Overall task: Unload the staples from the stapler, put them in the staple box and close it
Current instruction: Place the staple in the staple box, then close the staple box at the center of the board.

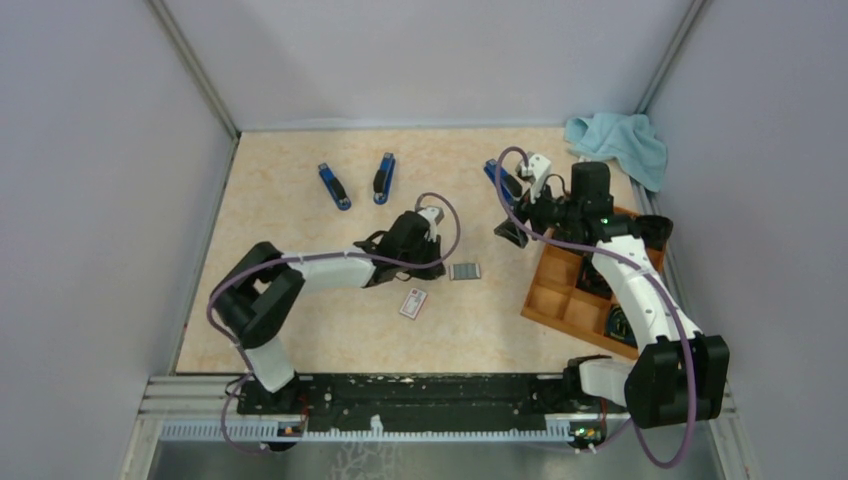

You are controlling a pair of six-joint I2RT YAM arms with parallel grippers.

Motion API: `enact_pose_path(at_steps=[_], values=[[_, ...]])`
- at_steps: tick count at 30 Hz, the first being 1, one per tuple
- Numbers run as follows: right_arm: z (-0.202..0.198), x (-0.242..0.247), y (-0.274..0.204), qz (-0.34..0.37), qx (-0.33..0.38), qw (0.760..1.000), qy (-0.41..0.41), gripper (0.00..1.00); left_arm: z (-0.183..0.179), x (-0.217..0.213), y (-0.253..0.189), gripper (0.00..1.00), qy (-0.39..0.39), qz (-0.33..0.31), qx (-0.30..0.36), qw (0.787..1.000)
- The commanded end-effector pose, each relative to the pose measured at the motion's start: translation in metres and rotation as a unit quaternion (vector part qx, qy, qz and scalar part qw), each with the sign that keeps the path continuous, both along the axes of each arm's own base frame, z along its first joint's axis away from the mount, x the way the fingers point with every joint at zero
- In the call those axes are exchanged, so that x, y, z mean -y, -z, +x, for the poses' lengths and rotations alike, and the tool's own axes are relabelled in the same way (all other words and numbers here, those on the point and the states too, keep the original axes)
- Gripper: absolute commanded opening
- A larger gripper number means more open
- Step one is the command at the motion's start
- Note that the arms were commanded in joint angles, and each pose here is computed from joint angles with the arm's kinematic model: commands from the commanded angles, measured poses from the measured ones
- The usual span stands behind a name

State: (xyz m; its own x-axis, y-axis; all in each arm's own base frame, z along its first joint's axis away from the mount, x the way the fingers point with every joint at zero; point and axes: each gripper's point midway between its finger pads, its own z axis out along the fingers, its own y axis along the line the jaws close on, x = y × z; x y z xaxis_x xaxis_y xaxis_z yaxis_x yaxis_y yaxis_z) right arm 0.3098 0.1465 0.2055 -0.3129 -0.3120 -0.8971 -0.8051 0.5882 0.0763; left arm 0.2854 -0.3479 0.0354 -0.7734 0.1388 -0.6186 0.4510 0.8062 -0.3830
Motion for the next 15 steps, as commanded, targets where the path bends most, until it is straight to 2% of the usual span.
enact_pose_path(at_steps=[1,5,7,11,15], values=[[-0.008,-0.008,-0.012,0.017,0.036,0.998,-0.043,0.66,0.003,-0.006,-0.07,0.18,-0.01,-0.072,0.099,0.992],[-0.017,-0.015,-0.008,0.028,0.038,0.996,-0.076,0.66,-0.013,-0.034,-0.088,0.28,-0.008,-0.082,0.147,0.986],[-0.025,-0.02,-0.005,0.037,0.044,0.993,-0.107,0.66,-0.02,-0.051,-0.089,0.39,-0.017,-0.075,0.16,0.984],[-0.036,-0.025,-0.001,0.041,0.067,0.986,-0.149,0.66,-0.034,-0.084,-0.077,0.7,-0.049,-0.067,0.163,0.983],[-0.041,-0.026,0.002,0.038,0.077,0.982,-0.166,0.66,-0.055,-0.095,-0.062,0.82,-0.054,-0.076,0.125,0.988]])
